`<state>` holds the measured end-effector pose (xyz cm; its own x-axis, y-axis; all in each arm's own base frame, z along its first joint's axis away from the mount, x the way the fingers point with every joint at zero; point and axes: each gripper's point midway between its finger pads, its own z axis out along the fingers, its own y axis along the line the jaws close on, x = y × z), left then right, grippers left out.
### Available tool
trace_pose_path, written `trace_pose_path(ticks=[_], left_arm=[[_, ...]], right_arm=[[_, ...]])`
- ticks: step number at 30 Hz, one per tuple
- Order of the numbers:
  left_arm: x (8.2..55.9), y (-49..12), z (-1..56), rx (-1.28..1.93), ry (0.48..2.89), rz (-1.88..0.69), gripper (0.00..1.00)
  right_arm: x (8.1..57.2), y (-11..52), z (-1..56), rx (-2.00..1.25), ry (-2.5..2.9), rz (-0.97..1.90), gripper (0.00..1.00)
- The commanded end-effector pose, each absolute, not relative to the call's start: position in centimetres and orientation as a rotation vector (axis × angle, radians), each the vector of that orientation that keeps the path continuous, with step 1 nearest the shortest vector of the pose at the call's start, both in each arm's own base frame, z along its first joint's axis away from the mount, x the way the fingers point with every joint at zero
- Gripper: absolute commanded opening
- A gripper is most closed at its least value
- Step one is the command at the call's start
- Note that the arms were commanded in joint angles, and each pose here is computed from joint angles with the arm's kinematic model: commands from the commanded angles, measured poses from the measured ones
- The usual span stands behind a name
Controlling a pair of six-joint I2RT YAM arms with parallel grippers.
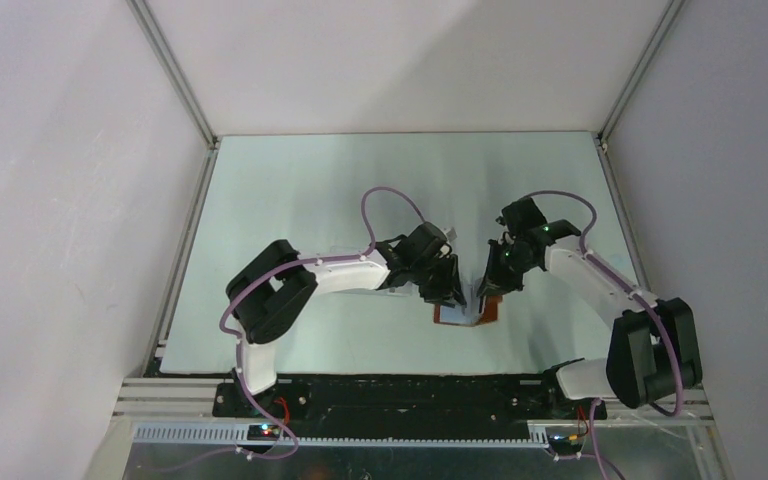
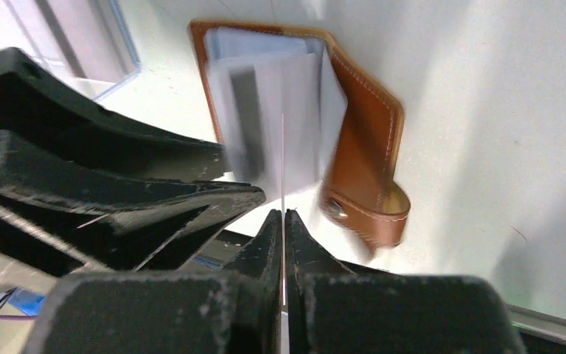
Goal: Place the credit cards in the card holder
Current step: Turn over the card slot in the card holder.
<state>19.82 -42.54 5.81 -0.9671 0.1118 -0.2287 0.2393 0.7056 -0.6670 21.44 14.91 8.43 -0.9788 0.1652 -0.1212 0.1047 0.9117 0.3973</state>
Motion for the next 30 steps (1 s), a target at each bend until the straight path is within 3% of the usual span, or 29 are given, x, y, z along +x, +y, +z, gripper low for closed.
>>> trace_pose_path(ticks=[1, 14, 30], left_arm=[[20.3, -44.8, 9.5, 0.310, 2.637, -1.236, 0.39], [21.4, -46.0, 9.4, 0.313, 2.629, -1.246, 0.40], [20.1, -50.7, 7.6, 0.358, 2.675, -1.430, 0.46]], right_arm=[[22.3, 14.6, 11.7, 0.212, 2.834, 0.641, 0.00], [22.6, 12.8, 13.0, 0.282, 2.790, 0.645, 0.00], [24.2, 7.5, 18.7, 0.452, 2.489, 0.591, 0.00]])
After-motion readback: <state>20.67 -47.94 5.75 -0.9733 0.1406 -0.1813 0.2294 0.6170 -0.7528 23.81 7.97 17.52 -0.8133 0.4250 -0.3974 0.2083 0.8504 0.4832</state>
